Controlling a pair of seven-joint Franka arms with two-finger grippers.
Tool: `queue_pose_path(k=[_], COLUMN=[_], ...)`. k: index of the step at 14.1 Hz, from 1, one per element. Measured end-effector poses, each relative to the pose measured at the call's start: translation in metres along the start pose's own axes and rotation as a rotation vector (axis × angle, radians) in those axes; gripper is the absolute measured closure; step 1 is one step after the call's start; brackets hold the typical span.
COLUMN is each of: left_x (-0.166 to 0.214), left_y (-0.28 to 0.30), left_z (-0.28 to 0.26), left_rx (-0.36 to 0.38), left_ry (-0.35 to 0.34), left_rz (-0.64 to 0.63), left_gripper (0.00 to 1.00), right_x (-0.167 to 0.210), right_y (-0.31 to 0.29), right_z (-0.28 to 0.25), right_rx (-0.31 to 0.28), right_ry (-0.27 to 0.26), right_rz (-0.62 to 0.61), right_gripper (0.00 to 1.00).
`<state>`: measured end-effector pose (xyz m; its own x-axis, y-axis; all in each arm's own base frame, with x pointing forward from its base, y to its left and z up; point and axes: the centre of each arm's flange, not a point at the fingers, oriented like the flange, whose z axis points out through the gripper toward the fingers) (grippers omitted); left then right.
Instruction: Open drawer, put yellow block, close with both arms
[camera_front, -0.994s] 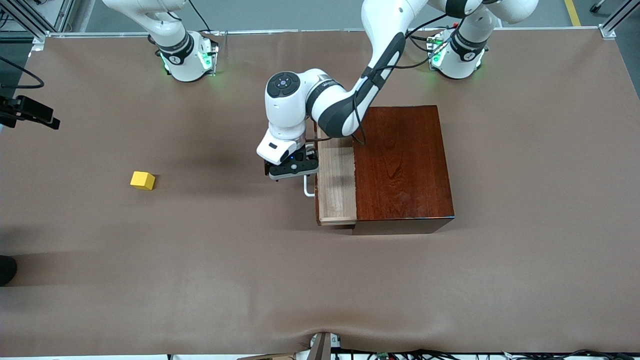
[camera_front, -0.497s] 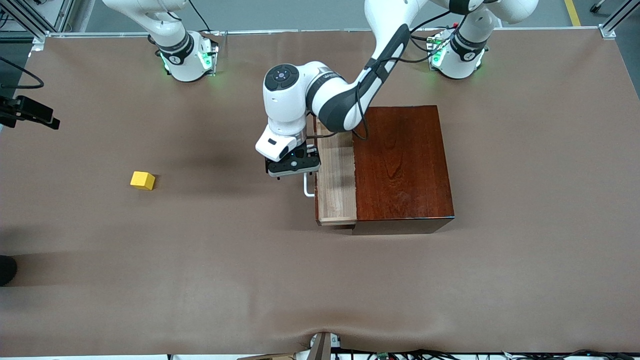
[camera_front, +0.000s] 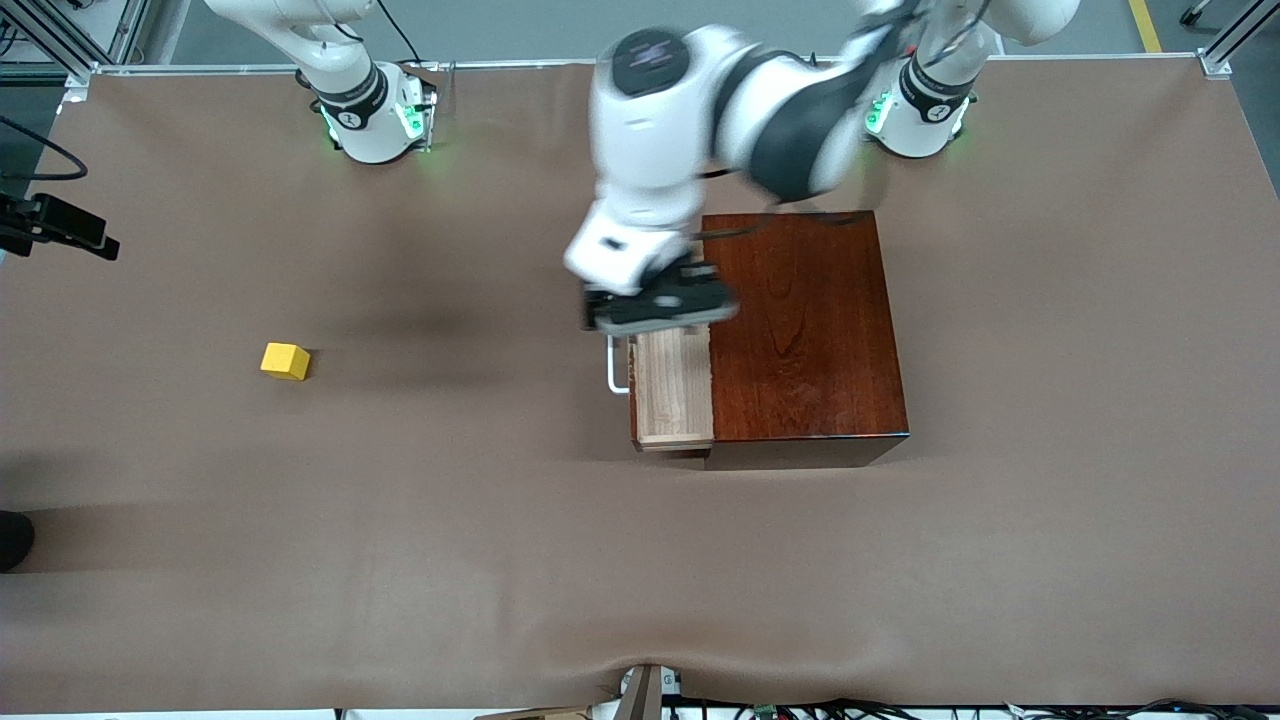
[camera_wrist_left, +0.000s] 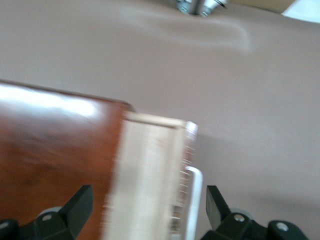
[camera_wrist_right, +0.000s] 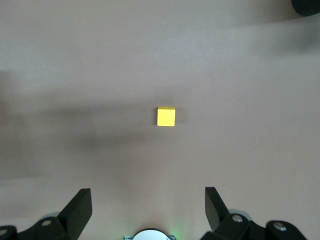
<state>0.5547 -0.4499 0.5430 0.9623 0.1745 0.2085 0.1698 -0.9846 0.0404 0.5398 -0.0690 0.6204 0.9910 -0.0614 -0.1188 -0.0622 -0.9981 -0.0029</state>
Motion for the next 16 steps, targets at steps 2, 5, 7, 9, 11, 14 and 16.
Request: queue_pose_path(k=[2, 5, 7, 9, 11, 14, 16], left_x=[0.051, 0.099, 0.113, 0.121, 0.132, 0.137, 0.127], left_y=[-0.074, -0.159, -0.194, -0.223, -0.26, -0.314, -0.328], left_z=[-0.031, -0.049, -0.05, -0.049, -0.053, -0.062, -0.069], left_rx=[0.02, 0.026, 0.043, 0.053, 0.048, 0.027, 0.021], left_ry=[-0.013, -0.047, -0.075, -0.098, -0.112, -0.133, -0.146], left_rz=[0.024, 0.067, 0.085, 0.113, 0.128, 0.125, 0.117], left_gripper=[0.0, 0.0, 0.0, 0.0, 0.0, 0.0, 0.0], right_x=[0.005, 0.024, 0.041, 0.057, 0.072, 0.083, 0.092], right_y=[0.0, 0.002, 0.006, 0.007, 0.011, 0.017, 0.017], right_z=[0.007, 0.037, 0.062, 0.079, 0.094, 0.117, 0.128], right_rx=[-0.001, -0.002, -0.004, -0.009, -0.013, -0.014, -0.017], right_ry=[-0.012, -0.066, -0.098, -0.086, -0.067, -0.092, -0.078], right_rz=[0.0, 0.005, 0.012, 0.013, 0.019, 0.028, 0.027], right_gripper=[0.0, 0.0, 0.0, 0.0, 0.0, 0.0, 0.0])
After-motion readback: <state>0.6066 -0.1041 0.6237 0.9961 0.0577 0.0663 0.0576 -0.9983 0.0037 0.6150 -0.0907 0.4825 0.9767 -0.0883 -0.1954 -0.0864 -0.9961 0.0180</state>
